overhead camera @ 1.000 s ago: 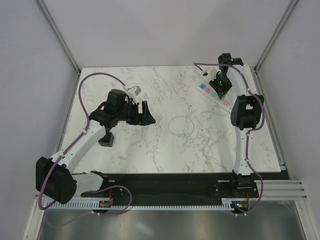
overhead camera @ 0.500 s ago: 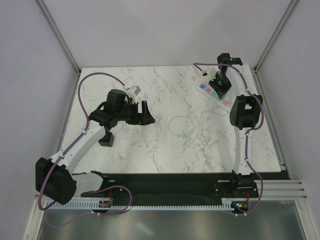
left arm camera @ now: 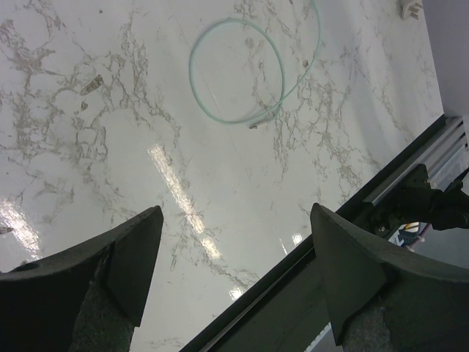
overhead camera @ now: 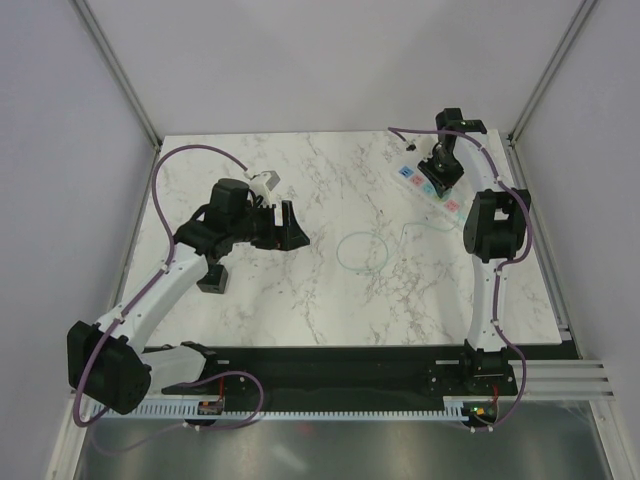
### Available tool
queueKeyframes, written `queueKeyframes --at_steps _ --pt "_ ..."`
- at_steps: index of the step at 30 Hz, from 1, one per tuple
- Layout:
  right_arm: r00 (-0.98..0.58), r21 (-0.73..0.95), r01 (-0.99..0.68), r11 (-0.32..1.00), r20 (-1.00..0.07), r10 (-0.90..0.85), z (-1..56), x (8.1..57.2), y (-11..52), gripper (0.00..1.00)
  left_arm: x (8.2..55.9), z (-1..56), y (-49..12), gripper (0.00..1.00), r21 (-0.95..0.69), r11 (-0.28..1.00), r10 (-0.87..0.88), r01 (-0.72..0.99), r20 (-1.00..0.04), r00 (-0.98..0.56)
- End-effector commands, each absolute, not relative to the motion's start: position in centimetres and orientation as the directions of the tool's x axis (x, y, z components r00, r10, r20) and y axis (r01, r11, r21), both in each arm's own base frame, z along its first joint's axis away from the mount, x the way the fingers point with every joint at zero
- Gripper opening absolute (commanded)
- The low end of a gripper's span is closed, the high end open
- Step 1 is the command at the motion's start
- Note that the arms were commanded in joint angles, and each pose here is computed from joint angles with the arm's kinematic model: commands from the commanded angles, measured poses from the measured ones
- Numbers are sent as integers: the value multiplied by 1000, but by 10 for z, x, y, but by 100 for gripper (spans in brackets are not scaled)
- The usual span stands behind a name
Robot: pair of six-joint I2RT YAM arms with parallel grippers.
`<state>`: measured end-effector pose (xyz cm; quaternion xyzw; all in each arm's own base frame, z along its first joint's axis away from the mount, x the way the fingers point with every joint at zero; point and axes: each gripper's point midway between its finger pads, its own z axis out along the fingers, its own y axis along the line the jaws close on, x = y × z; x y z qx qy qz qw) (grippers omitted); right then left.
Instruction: Insert the plug
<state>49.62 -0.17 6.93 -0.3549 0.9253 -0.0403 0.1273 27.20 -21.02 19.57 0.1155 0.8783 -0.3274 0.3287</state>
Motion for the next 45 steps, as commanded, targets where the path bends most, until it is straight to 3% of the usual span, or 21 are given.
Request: queueKeyframes --at_steps 1,9,11,13,15,21,31,45 --pt "-734 -95 -645 758 -197 -650 13 499 12 29 270 213 -215 88 -495 725 -7 479 -700 -714" --pt "-721 -146 -624 767 -271 -638 39 522 15 40 271 214 -215 88 -494 724 -6 482 -703 -711" --pt "-716 -151 -624 766 -282 -639 43 523 17 45 272 213 -215 88 -495 724 -7 481 -702 -712" --pt "-719 -155 -620 769 -281 -636 45 523 18 58 271 214 -216 88 -495 721 -4 485 -703 -711" --pt "-722 -165 -615 771 -275 -634 47 522 17 61 271 213 -216 88 -496 723 -5 482 -701 -714" --pt "-724 -191 -588 786 -308 -617 67 525 17 65 272 215 -213 89 -486 732 -12 477 -709 -705" --pt "-679 -260 -501 826 -474 -561 129 528 23 69 271 227 -200 89 -475 775 -66 417 -716 -695" --pt "-641 -321 -516 794 -470 -607 125 524 15 70 251 228 -185 89 -449 795 -70 408 -735 -675"
